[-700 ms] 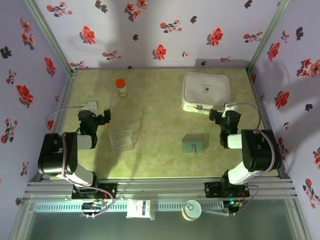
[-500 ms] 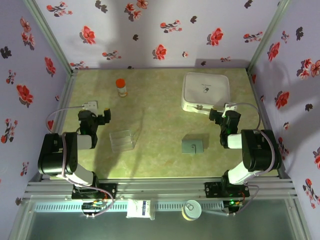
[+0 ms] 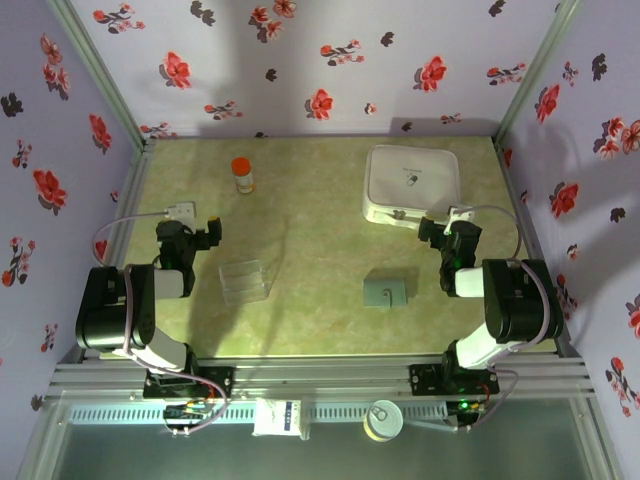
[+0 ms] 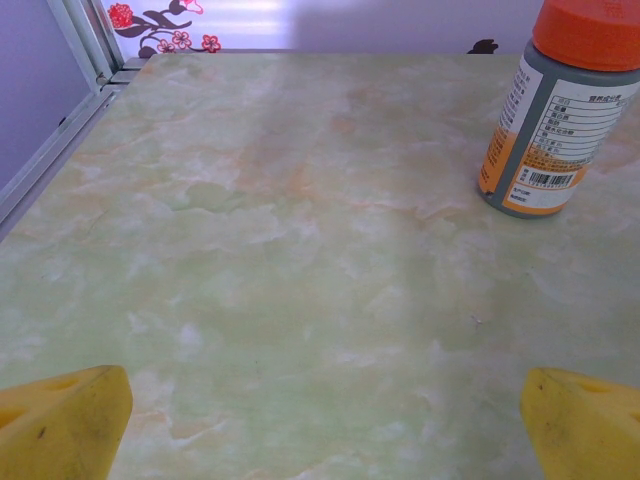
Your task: Take the credit cards out of the card holder
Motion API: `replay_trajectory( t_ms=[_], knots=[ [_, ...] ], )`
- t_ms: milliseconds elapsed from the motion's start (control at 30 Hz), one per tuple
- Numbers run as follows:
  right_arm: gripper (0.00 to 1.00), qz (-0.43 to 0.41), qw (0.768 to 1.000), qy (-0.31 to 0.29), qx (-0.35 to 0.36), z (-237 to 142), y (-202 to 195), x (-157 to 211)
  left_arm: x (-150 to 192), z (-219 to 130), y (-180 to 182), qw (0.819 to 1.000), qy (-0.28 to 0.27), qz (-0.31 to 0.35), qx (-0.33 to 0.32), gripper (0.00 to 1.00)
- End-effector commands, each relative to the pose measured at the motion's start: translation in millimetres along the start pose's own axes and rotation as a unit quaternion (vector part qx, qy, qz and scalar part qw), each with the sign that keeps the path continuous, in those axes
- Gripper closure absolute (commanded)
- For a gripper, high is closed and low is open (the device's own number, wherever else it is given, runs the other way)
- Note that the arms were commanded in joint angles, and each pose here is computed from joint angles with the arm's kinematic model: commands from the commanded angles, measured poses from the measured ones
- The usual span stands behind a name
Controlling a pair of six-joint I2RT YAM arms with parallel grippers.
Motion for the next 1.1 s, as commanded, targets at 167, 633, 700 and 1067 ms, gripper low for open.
replay_trajectory(
  t_ms=[167, 633, 700, 1067],
  knots=[
    [0.01, 0.003, 1.000, -0.011, -0.006, 2.1, 1.7, -7.9, -0.7, 0.4, 2.6, 1.000, -0.005, 0.005, -0.013, 0.00],
    [0.01, 0.000, 1.000, -0.016, -0.010, -1.9, 3.2, -14.1, -7.1, -2.2, 7.9, 0.999, -0.005, -0.003, -0.035, 0.00],
    [0.01, -0.001, 1.000, -0.020, -0.008, -6.3, 3.2, -20.7, -13.1, -6.5, 10.4, 0.999, -0.008, -0.003, -0.049, 0.00],
    [0.01, -0.010, 0.999, 0.011, -0.031, -35.7, 25.6, -60.0, -54.7, -33.7, 8.9, 0.995, 0.014, -0.027, -0.098, 0.00]
  ],
)
Point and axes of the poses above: each hand's point on the last joint's axis, 136 mm out from that joint toward the fingers, its own z axis out along the fingers, its own y axis along the line the jaws close on, x = y × z, the point moved 5 cm from there along -z, back along the fingers, and after that the axes turned 1 degree about z, right-handed, at the moved point
